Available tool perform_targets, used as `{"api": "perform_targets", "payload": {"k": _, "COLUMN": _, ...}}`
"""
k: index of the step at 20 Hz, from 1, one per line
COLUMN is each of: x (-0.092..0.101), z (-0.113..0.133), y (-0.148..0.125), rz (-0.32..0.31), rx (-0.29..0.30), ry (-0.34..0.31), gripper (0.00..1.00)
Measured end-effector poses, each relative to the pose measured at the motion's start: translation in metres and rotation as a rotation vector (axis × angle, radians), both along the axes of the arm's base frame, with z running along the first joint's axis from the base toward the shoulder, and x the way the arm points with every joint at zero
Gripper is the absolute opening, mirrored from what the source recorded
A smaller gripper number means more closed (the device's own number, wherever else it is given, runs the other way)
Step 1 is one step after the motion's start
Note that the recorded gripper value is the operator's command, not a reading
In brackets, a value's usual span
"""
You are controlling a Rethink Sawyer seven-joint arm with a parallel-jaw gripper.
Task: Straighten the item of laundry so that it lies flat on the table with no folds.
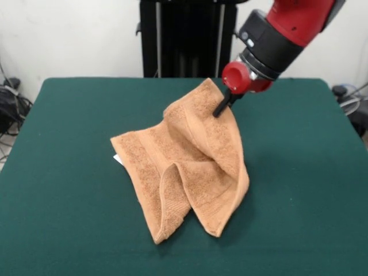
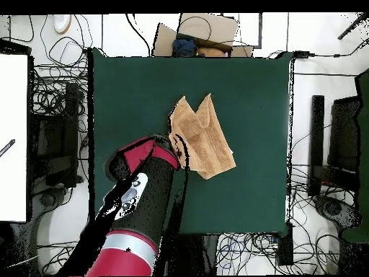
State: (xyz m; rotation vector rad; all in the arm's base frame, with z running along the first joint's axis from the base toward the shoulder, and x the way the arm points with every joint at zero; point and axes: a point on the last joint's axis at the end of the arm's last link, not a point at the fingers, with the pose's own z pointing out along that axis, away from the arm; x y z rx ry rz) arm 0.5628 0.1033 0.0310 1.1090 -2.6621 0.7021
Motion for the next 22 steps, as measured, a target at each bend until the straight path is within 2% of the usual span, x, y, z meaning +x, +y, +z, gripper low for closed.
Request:
{"api": "perform_targets", "payload": {"k": 5, "x": -0.005, "z": 0.002, "y": -0.004, "rz": 0.0, "rx": -0.017, "ry": 0.005, "gripper": 0.0}}
{"api": "perform_targets", "payload": {"k": 11, "x": -0.007, "z": 0.004, "y": 0.003, "rz": 0.015, "rx": -0.021, "ry": 0.002, "gripper": 0.0}}
{"api": "perform_targets", "payload": {"k": 22, "x": -0.015, "z": 0.027, "y": 0.019, "rz": 0.035, "rx": -0.006, "ry": -0.024, "gripper": 0.0}}
